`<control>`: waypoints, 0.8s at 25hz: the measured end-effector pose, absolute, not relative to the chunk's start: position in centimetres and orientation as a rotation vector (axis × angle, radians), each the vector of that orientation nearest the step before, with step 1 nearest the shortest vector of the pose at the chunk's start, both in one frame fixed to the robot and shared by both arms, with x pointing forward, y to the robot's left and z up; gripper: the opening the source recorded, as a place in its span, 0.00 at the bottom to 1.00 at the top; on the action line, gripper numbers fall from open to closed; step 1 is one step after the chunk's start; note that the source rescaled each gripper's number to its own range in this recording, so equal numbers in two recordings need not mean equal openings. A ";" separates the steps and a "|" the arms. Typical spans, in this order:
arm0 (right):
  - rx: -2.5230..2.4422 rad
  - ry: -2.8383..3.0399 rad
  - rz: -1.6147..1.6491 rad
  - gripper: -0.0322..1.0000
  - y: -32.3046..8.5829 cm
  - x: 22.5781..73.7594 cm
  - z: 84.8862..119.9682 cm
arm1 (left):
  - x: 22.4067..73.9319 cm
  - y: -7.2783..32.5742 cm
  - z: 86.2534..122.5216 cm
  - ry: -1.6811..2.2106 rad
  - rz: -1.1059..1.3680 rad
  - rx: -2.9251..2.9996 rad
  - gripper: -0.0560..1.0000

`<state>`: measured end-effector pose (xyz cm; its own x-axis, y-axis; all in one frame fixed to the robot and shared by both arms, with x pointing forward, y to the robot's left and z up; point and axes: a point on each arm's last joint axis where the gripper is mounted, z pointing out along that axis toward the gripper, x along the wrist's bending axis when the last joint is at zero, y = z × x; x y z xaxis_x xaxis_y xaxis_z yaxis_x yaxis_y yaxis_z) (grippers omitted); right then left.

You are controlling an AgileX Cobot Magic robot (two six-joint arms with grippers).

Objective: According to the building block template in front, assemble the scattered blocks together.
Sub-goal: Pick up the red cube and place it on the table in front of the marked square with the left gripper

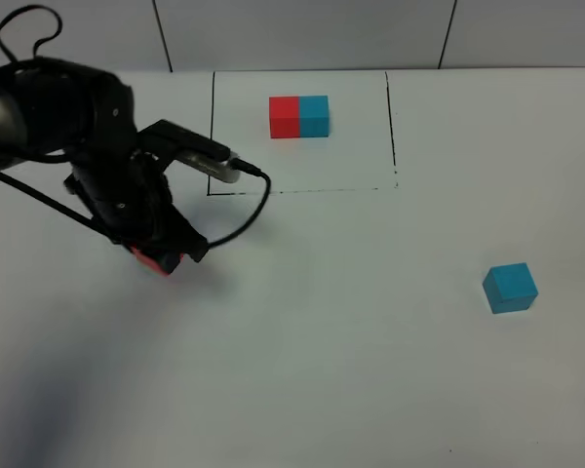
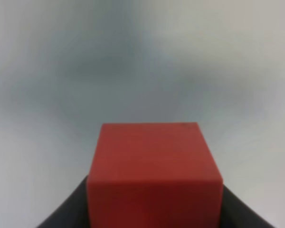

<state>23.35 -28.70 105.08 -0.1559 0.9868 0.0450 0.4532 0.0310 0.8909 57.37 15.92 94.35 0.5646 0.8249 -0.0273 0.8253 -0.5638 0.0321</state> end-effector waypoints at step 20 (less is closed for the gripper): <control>1.475 1.678 1.077 0.80 -28.7 23.4 105.1 | 60.8 1.1 92.1 0.112 0.026 3.195 0.07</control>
